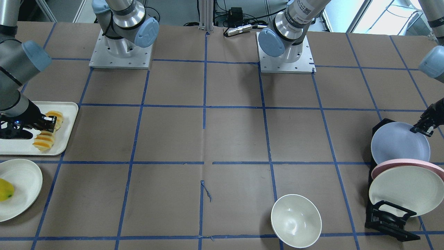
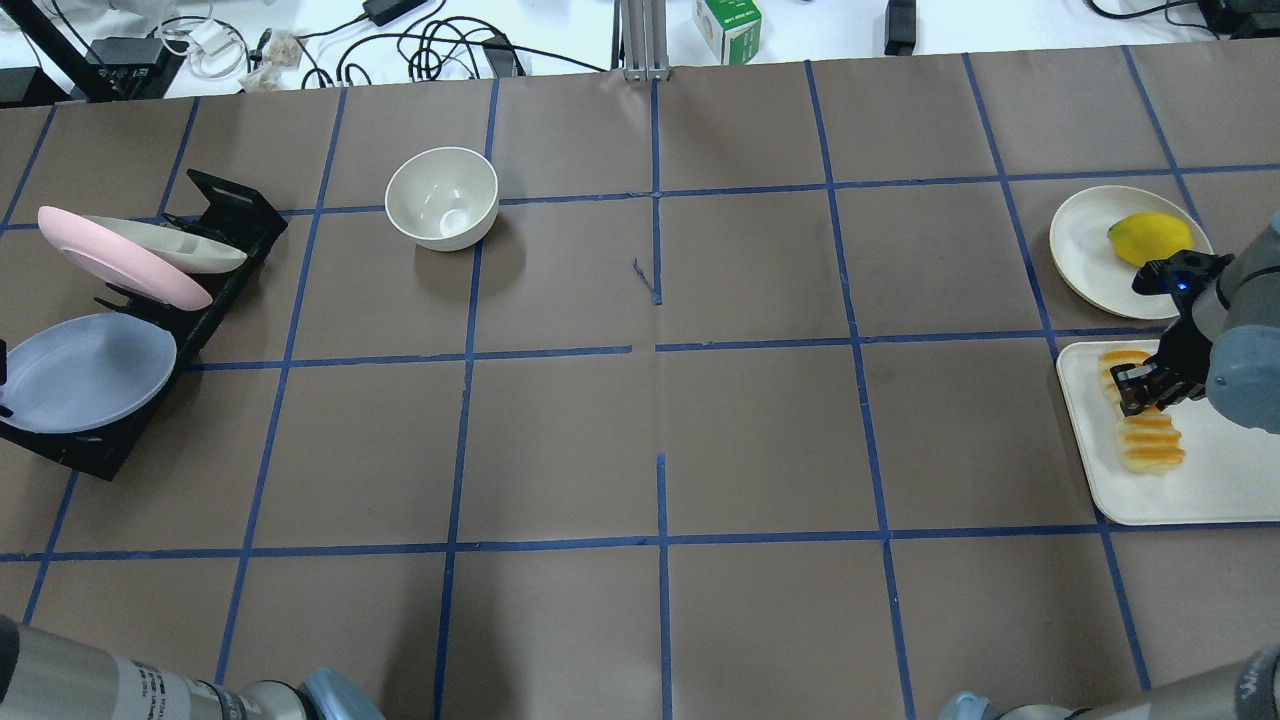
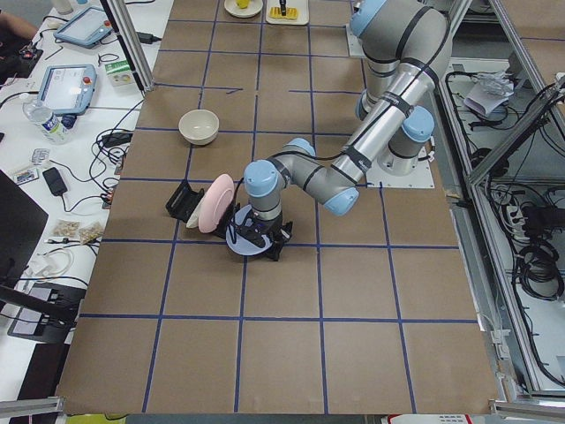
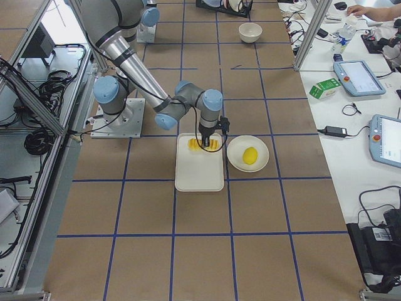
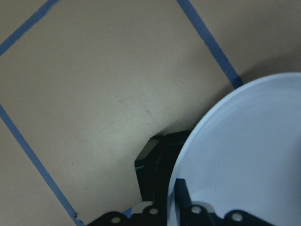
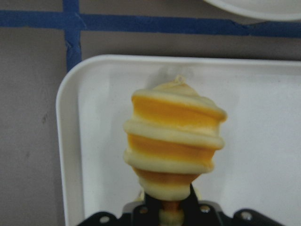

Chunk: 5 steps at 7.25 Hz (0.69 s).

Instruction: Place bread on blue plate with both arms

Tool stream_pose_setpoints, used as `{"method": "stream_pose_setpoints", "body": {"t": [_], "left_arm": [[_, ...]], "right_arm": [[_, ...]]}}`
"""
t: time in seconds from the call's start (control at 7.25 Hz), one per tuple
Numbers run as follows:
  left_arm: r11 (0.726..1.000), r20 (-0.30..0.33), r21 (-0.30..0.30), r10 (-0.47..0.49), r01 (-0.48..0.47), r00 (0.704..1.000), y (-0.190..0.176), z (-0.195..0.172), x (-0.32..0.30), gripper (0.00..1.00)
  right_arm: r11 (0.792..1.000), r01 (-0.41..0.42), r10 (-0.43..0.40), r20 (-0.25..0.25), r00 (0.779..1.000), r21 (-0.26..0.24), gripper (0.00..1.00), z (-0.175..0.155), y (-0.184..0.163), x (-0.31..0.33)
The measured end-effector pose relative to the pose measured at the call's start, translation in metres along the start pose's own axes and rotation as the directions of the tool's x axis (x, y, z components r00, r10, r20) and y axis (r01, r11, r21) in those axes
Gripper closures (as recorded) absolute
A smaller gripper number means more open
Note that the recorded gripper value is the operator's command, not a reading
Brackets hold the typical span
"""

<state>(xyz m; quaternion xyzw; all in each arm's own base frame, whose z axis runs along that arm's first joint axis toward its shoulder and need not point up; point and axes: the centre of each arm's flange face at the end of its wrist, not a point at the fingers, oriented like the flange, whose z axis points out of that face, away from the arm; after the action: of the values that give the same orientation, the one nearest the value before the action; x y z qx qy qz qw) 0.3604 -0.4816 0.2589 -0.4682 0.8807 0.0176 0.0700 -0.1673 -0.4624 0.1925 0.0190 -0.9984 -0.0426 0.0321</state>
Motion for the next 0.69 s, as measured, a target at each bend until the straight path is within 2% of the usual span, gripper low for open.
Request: {"method": "stream_pose_setpoints", "body": {"t": [0.28,0.41,0.69], "left_arm": [[1.0,0.0,0.009,0.005,-0.005,1.0,0.003,-0.015,-0.003,1.0],[1.0,0.003,-0.005,0.015,-0.015,1.0,0.008,-0.027,-0.006,1.0],[0.995,0.008,-0.08,0.056,-0.055,0.998,0.028,-0.066,-0.014,1.0]], "right_arm": [[1.0,0.002,-0.002,0.0,1.0,0.016,0.99,-0.01,0.001,-0.004],[1.0,0.003,-0.003,0.005,1.0,0.018,0.99,-0.012,0.002,-0.005],[1.0,0.008,-0.008,0.005,1.0,0.026,1.0,-0.022,0.004,-0.007]]}}
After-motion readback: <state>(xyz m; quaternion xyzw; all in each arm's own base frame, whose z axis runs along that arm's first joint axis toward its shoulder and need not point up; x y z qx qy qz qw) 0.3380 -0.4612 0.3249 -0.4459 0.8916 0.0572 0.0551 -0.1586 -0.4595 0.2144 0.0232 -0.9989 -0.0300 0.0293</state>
